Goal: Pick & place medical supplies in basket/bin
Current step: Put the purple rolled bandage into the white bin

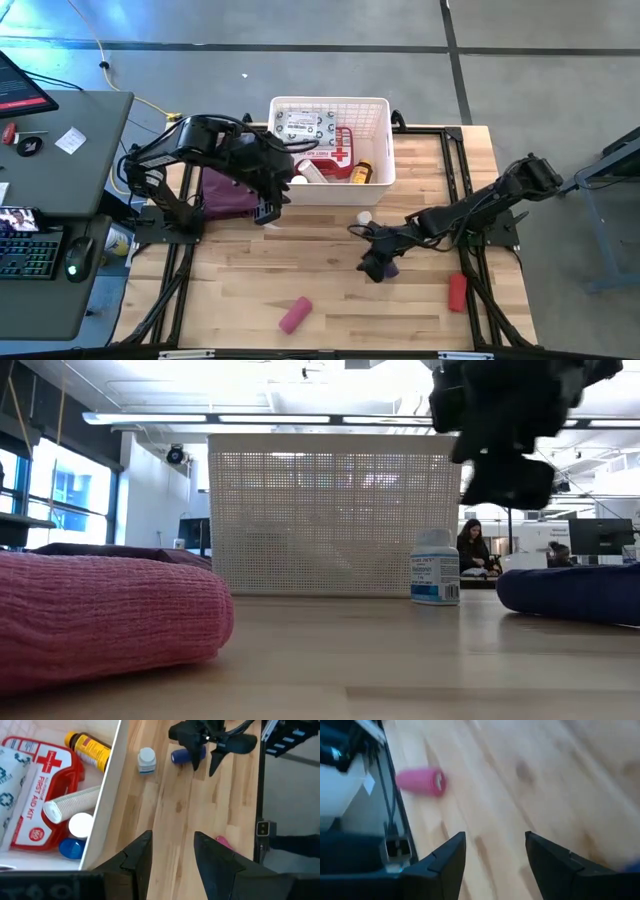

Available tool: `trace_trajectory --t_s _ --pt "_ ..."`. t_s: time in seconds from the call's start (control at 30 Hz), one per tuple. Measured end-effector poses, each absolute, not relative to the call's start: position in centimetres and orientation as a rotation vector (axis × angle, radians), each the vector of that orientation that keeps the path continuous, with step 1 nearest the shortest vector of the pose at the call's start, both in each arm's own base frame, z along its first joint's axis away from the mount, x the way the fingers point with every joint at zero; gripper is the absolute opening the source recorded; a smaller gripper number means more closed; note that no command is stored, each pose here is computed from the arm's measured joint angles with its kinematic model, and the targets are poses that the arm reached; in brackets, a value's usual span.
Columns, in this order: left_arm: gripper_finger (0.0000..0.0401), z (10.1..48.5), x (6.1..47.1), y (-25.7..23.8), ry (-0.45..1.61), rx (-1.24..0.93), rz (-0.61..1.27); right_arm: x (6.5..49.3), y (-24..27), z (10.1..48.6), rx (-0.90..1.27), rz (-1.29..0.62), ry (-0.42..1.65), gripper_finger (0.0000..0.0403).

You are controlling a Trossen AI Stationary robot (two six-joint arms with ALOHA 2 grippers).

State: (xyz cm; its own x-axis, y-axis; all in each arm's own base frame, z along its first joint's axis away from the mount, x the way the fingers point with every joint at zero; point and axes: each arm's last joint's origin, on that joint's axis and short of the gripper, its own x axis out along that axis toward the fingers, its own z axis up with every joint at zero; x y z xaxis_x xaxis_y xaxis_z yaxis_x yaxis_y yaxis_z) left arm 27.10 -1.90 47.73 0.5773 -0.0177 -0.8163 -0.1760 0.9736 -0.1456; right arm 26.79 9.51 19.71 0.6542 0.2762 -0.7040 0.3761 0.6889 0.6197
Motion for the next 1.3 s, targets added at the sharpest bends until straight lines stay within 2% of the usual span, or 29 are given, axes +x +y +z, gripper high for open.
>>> trace_trajectory --t_s 0.2,0.37,0.53,0.67,0.83,0.97,1.3 --pt "0.0177 47.7 27.1 -1.9 0.949 -0.334 0.148 27.0 9.1 19.9 0.81 -0.12 0.821 0.0186" --pt "0.0177 47.7 27.1 -2.2 0.947 -0.434 0.186 25.9 10.2 20.1 0.678 -0.193 0.959 0.0186" --pt "0.0177 47.7 27.0 -3.2 0.927 -0.463 0.248 24.9 10.9 21.8 0.499 -0.344 1.067 0.0186" --pt "0.0177 47.7 26.9 -3.8 0.919 -0.454 0.262 24.4 10.7 21.5 0.545 -0.435 1.121 0.0195" --pt "0.0177 47.7 26.9 -3.7 0.916 -0.449 0.269 23.7 10.2 19.4 0.665 -0.483 1.199 0.0231" --pt "0.0177 47.7 26.9 -3.7 0.919 -0.405 0.251 23.4 9.6 18.4 0.682 -0.509 1.23 0.0255" --pt "0.0177 47.7 26.9 -3.7 0.928 -0.314 0.204 25.8 9.5 15.5 0.791 -0.503 1.214 0.026"
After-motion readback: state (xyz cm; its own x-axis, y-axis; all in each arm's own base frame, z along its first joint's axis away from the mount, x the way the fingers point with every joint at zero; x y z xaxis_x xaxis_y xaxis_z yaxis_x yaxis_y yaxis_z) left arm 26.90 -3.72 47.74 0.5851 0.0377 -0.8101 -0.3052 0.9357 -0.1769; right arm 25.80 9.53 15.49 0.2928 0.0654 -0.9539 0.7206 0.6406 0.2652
